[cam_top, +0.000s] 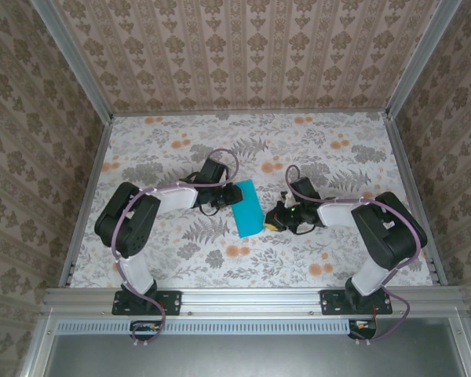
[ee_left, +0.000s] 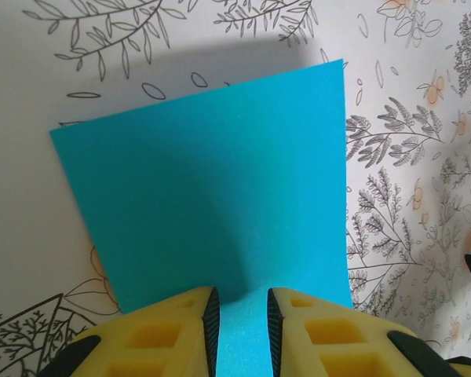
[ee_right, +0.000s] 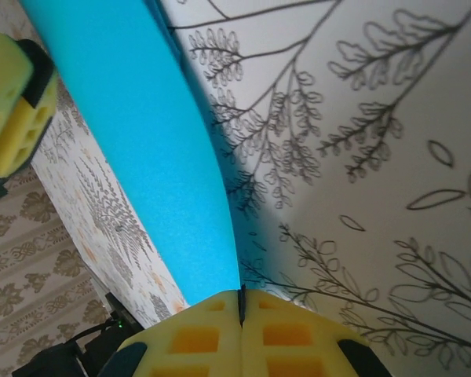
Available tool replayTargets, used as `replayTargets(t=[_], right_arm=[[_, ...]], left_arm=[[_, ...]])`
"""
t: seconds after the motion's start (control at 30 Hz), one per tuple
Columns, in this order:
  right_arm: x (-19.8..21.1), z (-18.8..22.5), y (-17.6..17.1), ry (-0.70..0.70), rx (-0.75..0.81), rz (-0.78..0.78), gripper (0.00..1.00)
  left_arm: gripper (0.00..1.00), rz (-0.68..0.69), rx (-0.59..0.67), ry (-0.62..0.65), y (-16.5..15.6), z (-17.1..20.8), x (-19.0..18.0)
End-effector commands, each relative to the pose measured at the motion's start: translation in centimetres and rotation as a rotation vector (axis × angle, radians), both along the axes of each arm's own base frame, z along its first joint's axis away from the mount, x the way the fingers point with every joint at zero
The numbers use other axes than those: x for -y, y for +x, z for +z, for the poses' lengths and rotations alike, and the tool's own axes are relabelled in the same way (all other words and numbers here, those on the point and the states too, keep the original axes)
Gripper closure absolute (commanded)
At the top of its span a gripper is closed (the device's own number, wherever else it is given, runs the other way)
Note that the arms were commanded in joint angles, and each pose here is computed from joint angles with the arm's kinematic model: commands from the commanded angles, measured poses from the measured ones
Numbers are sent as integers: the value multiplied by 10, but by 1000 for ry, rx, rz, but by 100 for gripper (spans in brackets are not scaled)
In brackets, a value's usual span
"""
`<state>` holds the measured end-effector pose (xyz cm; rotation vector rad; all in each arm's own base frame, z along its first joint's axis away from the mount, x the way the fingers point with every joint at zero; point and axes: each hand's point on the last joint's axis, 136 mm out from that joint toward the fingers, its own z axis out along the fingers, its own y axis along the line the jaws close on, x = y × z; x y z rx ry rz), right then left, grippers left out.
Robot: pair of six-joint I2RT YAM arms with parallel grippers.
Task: Fold a paper plane with a square sheet of paper (pick it up from the middle)
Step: Third fold the triangle at the center of the table.
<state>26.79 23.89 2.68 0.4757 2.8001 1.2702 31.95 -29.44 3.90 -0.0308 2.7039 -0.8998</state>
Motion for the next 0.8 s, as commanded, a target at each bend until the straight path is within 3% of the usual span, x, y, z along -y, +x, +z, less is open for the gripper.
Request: replayTargets(t=[0.0, 0.47, 0.77], right_arm=[[-10, 13, 10, 26, 24, -5, 97], [-46, 39, 37, 85, 119, 14, 97], [-56, 33, 55, 79, 149, -9, 98]], left_arm=[[74, -3, -19, 20, -3, -15, -3], [80, -10, -45, 33, -7, -27, -3], [81, -22, 63, -7, 10, 17, 8]])
